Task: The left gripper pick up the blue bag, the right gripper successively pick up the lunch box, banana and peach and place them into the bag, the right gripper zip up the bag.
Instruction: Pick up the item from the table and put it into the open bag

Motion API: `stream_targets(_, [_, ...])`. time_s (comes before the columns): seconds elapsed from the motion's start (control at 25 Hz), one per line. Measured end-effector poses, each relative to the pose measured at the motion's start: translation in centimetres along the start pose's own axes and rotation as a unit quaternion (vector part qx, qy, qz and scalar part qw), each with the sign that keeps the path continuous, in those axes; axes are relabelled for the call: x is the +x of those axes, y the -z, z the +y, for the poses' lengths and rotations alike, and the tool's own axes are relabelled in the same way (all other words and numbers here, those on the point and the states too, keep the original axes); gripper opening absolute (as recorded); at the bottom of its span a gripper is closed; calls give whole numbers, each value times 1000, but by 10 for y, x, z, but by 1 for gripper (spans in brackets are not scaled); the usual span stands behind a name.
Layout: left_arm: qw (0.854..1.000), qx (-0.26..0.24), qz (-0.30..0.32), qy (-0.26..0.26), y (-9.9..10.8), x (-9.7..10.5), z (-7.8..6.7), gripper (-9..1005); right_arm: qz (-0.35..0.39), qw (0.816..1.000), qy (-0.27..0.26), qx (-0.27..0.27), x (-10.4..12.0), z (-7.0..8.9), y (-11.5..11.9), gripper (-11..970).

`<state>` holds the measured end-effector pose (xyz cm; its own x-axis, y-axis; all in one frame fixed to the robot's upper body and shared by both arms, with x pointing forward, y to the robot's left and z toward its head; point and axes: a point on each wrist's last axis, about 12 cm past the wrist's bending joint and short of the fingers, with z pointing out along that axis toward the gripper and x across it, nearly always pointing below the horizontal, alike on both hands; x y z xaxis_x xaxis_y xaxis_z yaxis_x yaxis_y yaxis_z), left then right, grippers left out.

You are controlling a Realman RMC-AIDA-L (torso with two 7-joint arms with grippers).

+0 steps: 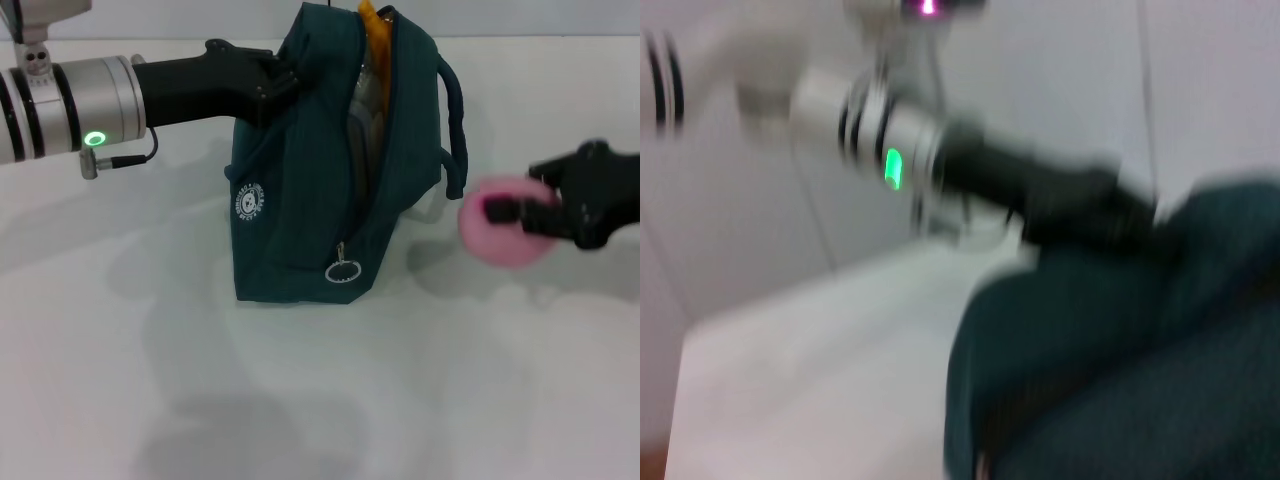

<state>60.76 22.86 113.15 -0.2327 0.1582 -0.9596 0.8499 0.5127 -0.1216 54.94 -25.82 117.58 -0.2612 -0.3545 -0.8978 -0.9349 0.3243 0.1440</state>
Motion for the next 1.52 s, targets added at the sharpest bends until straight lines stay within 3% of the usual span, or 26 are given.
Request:
stream_targets(0.36, [1000, 3, -8, -7, -1, -3, -1, 110, -180, 983, 6, 26, -10, -18, -7, 164])
stream_targets(0.44, [1000, 8, -18, -5, 0, -5, -2, 110, -246, 969, -2, 20, -14, -25, -16, 161])
stream_targets(0.52, [1000, 12, -28, -4, 1, -7, -3, 110, -255, 967, -6, 17, -16, -27, -20, 158])
stream_targets(0.88, [999, 13, -35, -11, 1, -9, -3, 111, -183, 983, -28, 20, -12, -38, -65, 155])
stream_targets(1.24, [999, 14, -33, -15, -2, -10, -3, 110, -102, 994, -17, 23, -2, -34, -100, 156])
stream_targets(1.52, [999, 13, -31, -13, -1, -8, -3, 110, -92, 996, -10, 11, -2, -30, -103, 221])
